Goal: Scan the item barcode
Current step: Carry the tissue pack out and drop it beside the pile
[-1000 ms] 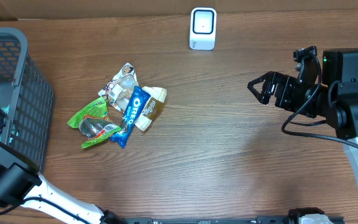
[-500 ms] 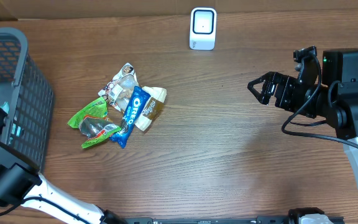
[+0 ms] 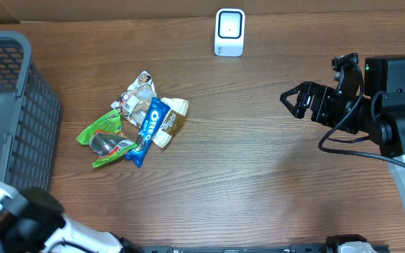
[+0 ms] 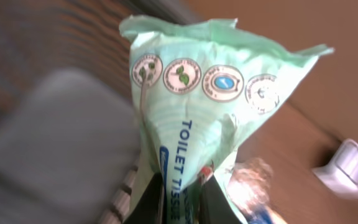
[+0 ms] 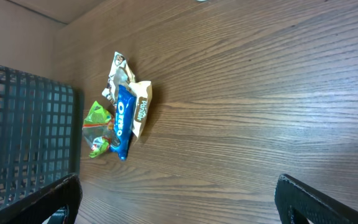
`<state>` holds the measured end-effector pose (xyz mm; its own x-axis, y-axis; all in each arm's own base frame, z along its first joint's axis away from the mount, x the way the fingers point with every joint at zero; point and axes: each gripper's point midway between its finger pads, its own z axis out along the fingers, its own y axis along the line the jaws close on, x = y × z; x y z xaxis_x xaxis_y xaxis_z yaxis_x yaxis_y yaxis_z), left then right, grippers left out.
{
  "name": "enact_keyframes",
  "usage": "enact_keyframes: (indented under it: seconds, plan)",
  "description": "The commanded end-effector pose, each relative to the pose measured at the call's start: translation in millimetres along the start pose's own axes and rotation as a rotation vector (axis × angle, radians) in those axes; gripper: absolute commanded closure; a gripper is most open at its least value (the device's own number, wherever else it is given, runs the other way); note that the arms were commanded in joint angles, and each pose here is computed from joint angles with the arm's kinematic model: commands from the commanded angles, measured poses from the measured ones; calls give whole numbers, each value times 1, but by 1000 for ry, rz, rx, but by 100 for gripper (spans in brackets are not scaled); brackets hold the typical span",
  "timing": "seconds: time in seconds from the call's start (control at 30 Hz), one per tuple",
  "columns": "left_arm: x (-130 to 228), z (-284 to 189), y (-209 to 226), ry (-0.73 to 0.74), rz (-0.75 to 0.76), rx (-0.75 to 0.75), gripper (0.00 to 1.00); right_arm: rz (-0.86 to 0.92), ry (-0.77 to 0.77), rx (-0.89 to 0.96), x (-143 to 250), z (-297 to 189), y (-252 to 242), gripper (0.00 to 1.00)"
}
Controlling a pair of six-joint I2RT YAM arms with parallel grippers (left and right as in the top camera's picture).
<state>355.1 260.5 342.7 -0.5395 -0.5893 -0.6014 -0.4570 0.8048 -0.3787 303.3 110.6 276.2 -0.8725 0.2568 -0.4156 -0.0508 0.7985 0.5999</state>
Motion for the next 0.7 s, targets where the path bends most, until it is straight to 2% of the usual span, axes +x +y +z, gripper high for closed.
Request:
enact_keyframes:
  seconds: [0.0, 0.13, 0.23, 0.33, 0.43, 0.57, 0.67]
  plan:
    - [37, -24, -92, 72, 187, 171, 96, -11, -25, -15, -7, -6, 6, 0]
    - [90, -14, -139, 243, 323, 137, 96, -16, -33, -18, -9, -6, 7, 0]
    - [123, 3, -154, 357, 391, 50, 96, -19, -37, -19, -10, -6, 7, 0]
    - [151, 22, -158, 449, 416, -47, 95, -19, -37, -19, -10, -6, 7, 0]
    - [181, 42, -157, 542, 429, -81, 96, -19, -37, -19, -10, -6, 7, 0]
    - [219, 73, -138, 623, 421, -226, 96, -19, -37, -19, -10, -6, 7, 0]
    - [251, 94, -132, 683, 439, -247, 96, -19, -37, -19, -10, -6, 7, 0]
